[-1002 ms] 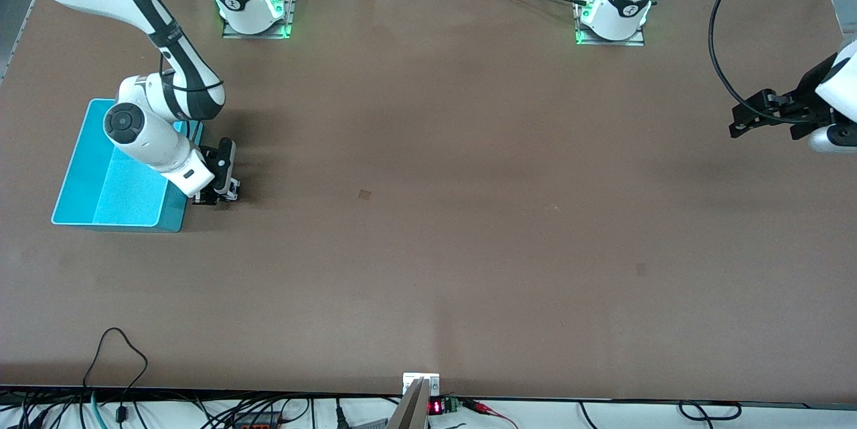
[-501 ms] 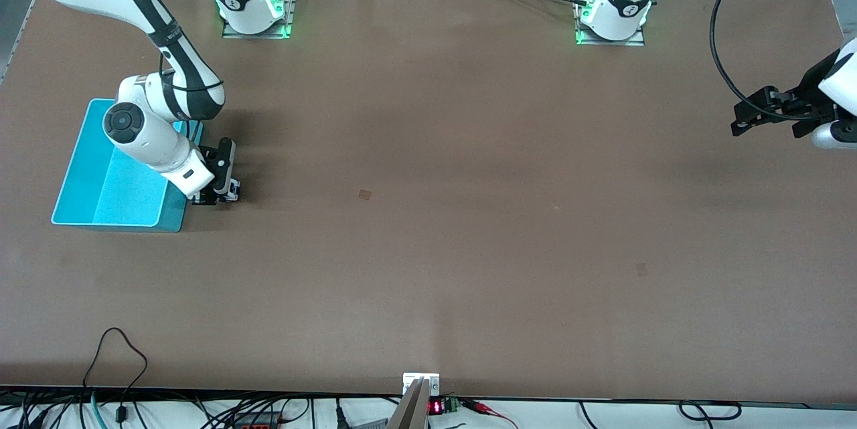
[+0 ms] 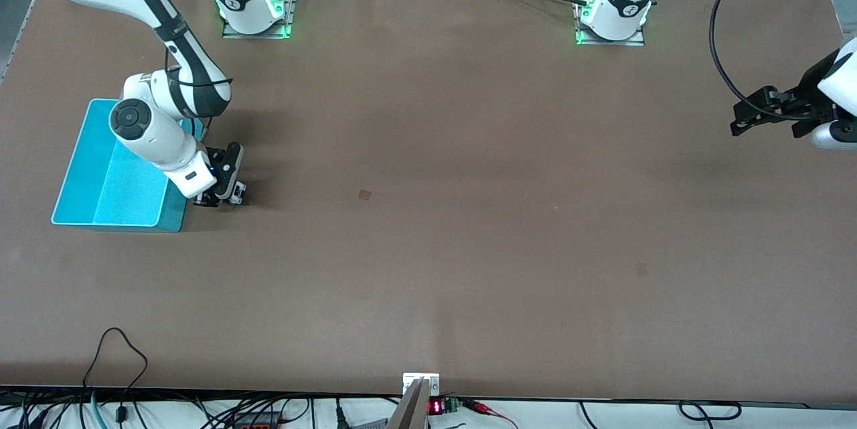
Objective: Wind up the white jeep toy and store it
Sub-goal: 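Lift the jeep with the right gripper over the turquoise bin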
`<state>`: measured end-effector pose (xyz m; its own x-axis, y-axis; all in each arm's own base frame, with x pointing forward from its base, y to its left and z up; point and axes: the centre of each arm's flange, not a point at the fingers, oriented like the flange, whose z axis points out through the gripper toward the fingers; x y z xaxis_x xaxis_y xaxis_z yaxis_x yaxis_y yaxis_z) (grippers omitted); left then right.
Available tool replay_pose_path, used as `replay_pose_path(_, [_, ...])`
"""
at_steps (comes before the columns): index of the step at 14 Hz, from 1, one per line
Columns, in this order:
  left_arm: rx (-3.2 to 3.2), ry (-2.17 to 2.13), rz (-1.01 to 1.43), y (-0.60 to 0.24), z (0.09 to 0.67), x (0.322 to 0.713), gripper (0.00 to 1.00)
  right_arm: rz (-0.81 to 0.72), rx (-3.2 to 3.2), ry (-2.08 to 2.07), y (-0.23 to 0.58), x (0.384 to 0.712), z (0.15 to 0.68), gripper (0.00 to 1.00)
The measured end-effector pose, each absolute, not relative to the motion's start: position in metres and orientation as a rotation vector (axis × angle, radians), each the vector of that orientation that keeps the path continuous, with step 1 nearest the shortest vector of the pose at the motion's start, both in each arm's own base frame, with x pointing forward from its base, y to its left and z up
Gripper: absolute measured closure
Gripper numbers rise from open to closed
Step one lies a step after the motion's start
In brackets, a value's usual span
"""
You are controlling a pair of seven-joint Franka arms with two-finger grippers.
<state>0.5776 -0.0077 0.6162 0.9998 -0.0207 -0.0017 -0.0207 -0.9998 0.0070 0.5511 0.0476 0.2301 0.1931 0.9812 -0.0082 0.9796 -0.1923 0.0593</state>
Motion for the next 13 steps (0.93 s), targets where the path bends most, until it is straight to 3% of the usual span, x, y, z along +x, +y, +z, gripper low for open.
replay_pose_path(13, [3.134,-0.044,0.0,-0.012,0.617,0.577,0.0,-0.005,2.813,1.085,0.063,0.552,0.41,0.48])
